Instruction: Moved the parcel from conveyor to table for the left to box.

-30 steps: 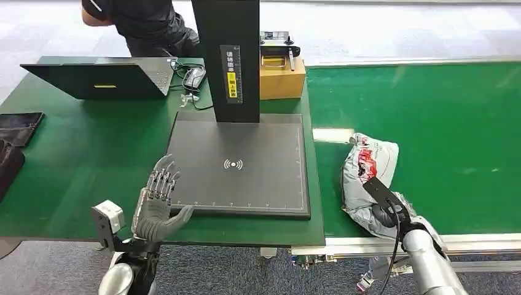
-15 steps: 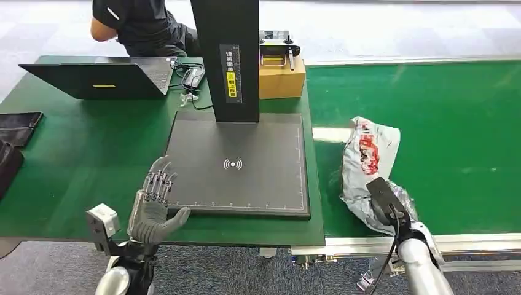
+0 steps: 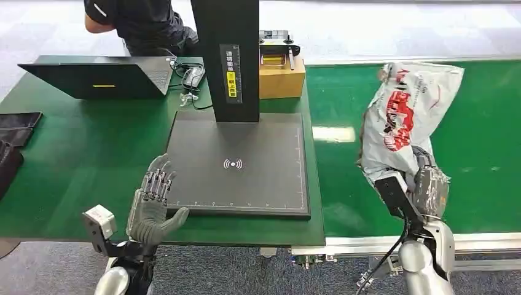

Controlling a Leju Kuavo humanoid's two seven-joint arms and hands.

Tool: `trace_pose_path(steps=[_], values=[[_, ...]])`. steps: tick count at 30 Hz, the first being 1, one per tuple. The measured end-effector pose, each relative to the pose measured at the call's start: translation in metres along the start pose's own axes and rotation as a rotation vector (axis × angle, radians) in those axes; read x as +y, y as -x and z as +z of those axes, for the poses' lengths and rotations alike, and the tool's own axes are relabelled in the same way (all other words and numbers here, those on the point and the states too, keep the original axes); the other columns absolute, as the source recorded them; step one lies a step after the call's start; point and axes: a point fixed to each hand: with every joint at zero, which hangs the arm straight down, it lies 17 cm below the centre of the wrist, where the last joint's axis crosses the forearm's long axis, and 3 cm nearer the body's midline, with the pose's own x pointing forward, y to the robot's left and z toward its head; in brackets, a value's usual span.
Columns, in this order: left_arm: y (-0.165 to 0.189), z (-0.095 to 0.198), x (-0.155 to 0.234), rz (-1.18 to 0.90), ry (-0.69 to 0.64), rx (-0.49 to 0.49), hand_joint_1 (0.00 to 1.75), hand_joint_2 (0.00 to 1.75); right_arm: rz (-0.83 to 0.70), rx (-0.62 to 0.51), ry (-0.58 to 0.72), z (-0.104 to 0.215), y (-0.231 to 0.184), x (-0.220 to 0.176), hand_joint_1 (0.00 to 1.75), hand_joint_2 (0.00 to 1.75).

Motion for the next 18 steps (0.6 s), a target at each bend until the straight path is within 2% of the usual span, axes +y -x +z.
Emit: trace_pose_path(steps=[5, 10, 14, 18], values=[[-0.008, -0.005, -0.012, -0.01, 0.055, -0.032, 0.0, 1.75, 0.166, -0.137, -0.169, 0.007, -0.029, 0.039, 1.75, 1.75], [-0.012, -0.008, -0.016, -0.011, 0.066, -0.046, 0.0, 1.75, 0.198, -0.215, -0.256, 0.01, -0.048, 0.06, 1.75, 1.75], [-0.015, -0.008, -0.02, -0.016, 0.09, -0.068, 0.0, 1.75, 0.208, -0.356, -0.405, 0.019, -0.066, 0.091, 1.75, 1.75], [-0.017, -0.01, -0.022, -0.021, 0.104, -0.082, 0.0, 1.75, 0.299, -0.507, -0.47, 0.01, -0.086, 0.111, 1.75, 1.75]])
